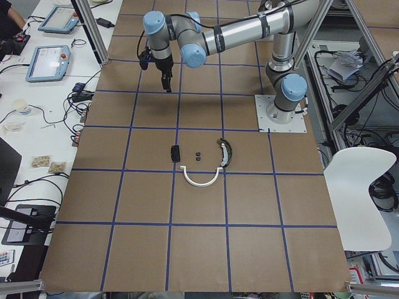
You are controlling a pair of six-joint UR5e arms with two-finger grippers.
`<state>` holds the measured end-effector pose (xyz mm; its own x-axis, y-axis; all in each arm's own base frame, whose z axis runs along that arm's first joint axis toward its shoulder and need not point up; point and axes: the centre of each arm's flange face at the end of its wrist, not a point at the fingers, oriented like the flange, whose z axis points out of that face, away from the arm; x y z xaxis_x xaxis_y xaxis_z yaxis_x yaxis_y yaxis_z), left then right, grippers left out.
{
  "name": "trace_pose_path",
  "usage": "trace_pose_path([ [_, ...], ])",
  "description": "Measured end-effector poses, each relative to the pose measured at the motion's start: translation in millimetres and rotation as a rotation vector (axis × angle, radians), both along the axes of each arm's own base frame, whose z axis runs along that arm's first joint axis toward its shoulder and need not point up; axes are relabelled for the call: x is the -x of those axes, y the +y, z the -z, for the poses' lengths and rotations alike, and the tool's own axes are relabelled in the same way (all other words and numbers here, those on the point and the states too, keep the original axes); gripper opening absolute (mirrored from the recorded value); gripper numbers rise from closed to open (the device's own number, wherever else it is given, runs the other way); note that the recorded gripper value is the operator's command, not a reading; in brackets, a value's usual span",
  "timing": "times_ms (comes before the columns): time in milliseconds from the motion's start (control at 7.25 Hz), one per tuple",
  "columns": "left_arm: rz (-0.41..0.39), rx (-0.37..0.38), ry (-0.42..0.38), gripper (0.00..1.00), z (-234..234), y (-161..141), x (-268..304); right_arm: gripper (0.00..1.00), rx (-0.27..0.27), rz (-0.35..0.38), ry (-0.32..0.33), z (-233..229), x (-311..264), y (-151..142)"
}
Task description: Place bearing gear from tray to pile
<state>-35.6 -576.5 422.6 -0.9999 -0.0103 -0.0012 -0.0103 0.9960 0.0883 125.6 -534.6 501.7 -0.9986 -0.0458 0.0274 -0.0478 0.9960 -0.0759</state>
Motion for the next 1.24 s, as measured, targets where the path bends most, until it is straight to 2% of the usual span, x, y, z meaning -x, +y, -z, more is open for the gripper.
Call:
trace_pose_path([
  [276, 0.012, -0.011, -0.006, 1.0, -31.7, 30.4, 59.9, 1.0, 0.0, 0.0, 0.0, 0.0, 0.0, 0.0],
  [552, 0.042, -0.009, -0.008, 1.0, -39.5, 53.5, 94.5, 1.0, 0.001, 0.0, -0.001, 0.1, -0.1, -0.2],
  [966, 0.066, -0.015, -0.005, 1.0, -37.3, 76.9, 96.5, 1.0, 0.001, 0.0, -0.002, 0.2, -0.1, -0.3],
  [1241, 0.068, -0.004, -0.001, 1.0, -42.5, 79.6, 75.4, 1.0, 0.002, 0.0, -0.002, 0.2, -0.2, -0.5],
])
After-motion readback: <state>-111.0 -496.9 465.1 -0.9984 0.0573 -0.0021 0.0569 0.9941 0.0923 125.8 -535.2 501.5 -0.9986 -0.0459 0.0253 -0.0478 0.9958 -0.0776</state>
